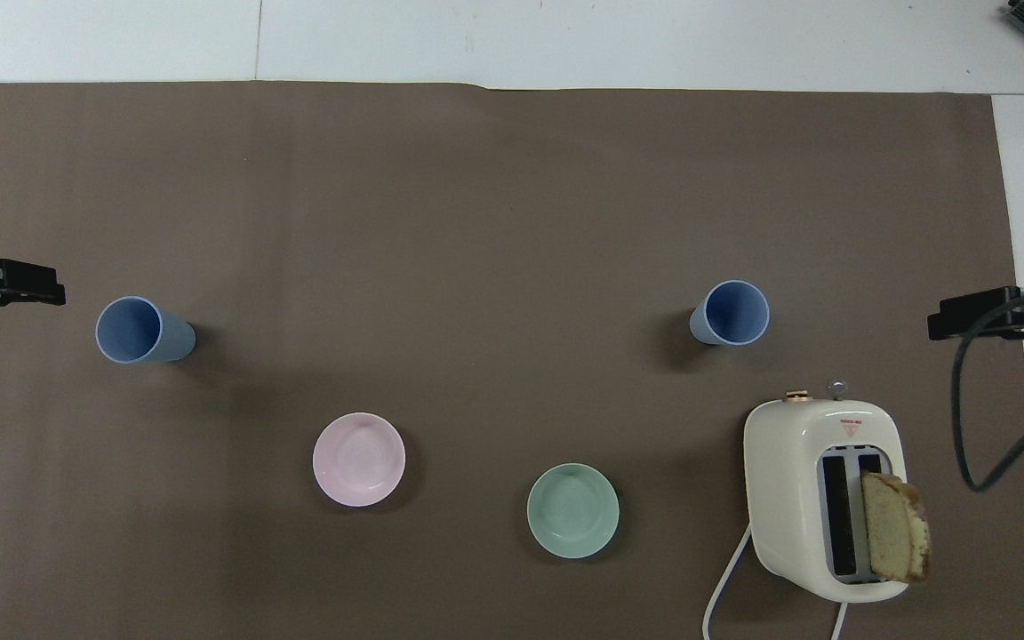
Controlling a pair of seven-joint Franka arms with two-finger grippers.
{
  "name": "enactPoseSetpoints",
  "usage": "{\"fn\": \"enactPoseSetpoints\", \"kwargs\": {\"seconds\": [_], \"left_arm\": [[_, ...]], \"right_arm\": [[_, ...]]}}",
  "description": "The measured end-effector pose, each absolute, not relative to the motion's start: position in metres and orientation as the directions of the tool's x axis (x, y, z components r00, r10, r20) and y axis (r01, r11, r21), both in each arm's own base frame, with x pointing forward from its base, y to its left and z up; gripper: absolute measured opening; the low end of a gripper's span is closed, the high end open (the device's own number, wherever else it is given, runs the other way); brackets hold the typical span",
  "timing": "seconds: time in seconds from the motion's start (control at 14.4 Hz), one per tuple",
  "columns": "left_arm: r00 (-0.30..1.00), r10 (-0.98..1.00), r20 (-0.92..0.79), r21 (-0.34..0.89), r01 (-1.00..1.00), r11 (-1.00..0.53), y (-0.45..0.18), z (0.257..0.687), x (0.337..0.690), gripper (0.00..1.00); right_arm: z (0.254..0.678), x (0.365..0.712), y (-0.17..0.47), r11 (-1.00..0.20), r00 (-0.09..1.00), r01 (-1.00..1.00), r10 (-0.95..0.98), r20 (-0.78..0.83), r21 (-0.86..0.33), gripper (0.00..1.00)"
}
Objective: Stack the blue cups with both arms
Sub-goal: 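Reach the left gripper to the blue cup nearest it and grasp it, then carry the blue cup with the left gripper toward the table center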
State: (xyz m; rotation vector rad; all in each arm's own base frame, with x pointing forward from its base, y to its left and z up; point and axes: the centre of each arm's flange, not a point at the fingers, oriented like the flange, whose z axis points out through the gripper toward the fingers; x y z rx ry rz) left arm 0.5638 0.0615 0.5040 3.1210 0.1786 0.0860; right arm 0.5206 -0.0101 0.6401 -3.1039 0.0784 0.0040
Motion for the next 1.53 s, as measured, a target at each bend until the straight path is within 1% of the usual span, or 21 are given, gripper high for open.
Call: {"fn": "enactPoseSetpoints", "kwargs": {"seconds": [0.42, 0.56, 0.84, 0.91, 0.98, 1.11, 1.39, 1.46, 1.53], "left_arm": [[0.992, 0.119, 0.039, 0.017, 0.118, -0.993, 0.062, 0.414, 0.56, 1.0], [0.993, 0.119, 0.027, 0.017, 0.119, -0.993, 0.062, 0.396, 0.558, 1.0], [0.993, 0.119, 0.0, 0.017, 0.119, -0.993, 0.061, 0.378, 0.555, 1.0], [0.993, 0.118, -0.002, 0.017, 0.118, -0.993, 0.061, 0.377, 0.555, 0.92], [0.993, 0.118, -0.002, 0.017, 0.118, -0.993, 0.061, 0.377, 0.555, 0.77], [0.993, 0.117, -0.004, 0.017, 0.117, -0.993, 0.06, 0.376, 0.555, 0.52], [0.99, 0.14, 0.002, 0.055, 0.14, -0.989, 0.057, 0.378, 0.557, 0.07], [0.989, 0.145, 0.015, 0.064, 0.144, -0.988, 0.057, 0.384, 0.561, 0.04], [0.988, 0.147, 0.034, 0.068, 0.145, -0.987, 0.058, 0.394, 0.567, 0.04]], "right_arm": [[0.64, 0.521, -0.01, -0.998, 0.999, -0.051, -0.05, -0.003, -0.037, 1.0], [0.64, 0.521, -0.01, -0.998, 0.999, -0.051, -0.05, -0.003, -0.037, 1.0], [0.64, 0.521, -0.01, -0.998, 0.999, -0.051, -0.05, -0.003, -0.037, 1.0], [0.64, 0.521, -0.01, -0.998, 0.999, -0.051, -0.05, -0.003, -0.037, 1.0], [0.64, 0.521, -0.01, -0.998, 0.999, -0.051, -0.05, -0.003, -0.037, 1.0], [0.64, 0.521, -0.01, -0.998, 0.999, -0.051, -0.05, -0.003, -0.037, 1.0], [0.64, 0.521, -0.01, -0.998, 0.999, -0.051, -0.05, -0.003, -0.037, 1.0], [0.64, 0.521, -0.01, -0.998, 0.999, -0.051, -0.05, -0.003, -0.037, 1.0], [0.64, 0.521, -0.01, -0.998, 0.999, -0.051, -0.05, -0.003, -0.037, 1.0]]}}
